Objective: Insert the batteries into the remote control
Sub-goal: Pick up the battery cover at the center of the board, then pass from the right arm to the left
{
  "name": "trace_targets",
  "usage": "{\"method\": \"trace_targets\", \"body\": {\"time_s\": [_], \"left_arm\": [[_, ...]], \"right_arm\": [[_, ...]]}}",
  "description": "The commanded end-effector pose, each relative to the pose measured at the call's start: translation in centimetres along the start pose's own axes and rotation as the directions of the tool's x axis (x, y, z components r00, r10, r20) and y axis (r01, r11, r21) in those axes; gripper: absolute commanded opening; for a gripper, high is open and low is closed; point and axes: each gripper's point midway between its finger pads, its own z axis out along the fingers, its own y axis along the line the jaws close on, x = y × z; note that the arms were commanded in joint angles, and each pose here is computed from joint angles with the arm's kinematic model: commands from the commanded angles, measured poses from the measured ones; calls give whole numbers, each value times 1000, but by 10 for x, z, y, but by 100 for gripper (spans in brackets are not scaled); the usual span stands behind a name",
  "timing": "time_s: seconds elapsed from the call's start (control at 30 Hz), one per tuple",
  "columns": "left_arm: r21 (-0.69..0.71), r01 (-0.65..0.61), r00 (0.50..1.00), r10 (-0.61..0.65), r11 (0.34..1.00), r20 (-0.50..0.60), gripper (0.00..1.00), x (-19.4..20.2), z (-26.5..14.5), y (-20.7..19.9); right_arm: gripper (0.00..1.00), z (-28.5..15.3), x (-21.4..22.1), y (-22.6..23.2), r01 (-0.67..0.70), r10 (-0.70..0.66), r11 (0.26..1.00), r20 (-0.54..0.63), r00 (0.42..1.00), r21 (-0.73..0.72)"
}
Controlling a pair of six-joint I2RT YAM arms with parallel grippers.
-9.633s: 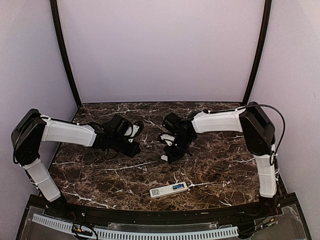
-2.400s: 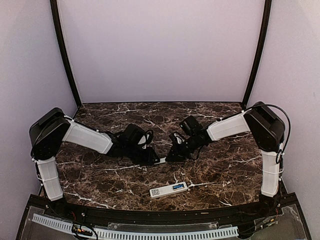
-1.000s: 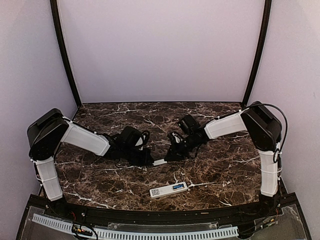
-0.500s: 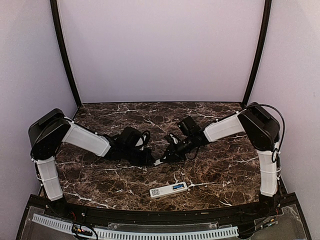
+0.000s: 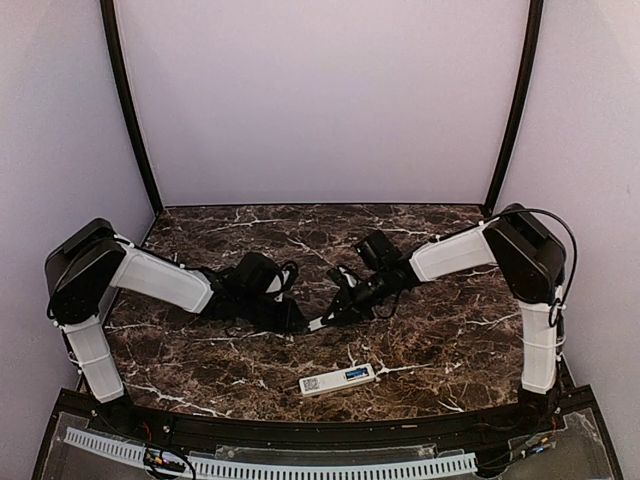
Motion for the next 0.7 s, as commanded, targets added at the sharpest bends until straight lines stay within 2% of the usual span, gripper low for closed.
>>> {"method": "trace_targets", "body": {"time_s": [0.0,0.07,0.13,0.2,0.27,0.4,0.5,0.53,0.67], "left_arm": [[-55,-146,988,148,988,34,21,-12,-42,-9],[-11,-278,953,278,960,121,24,-33,-74,-36],[55,-360,923,348,931,162,29,-37,-90,-57],[122,-504,853,471,855,227,32,-41,-116,-84],[150,-584,795,527,798,300,32,-46,-149,-106],[138,-677,708,590,723,388,35,-48,-187,-124],[143,-720,662,610,679,436,45,-48,-206,-137],[142,-751,628,632,645,454,47,-47,-212,-143],[183,-796,583,649,577,490,61,-41,-224,-162]], "right_arm": [[0,-30,-4,42,200,-199,980,31,979,-20],[0,-42,-2,59,283,-282,959,30,959,-26],[0,-55,1,75,365,-364,930,34,931,-28],[0,-70,5,92,450,-449,893,45,893,-24],[0,-88,9,112,543,-540,840,70,838,-15],[0,-124,20,156,706,-702,707,152,696,33],[0,-146,30,181,787,-784,611,201,588,80],[0,-153,35,189,809,-802,583,218,556,83],[0,-168,52,212,869,-845,492,269,462,56]]}}
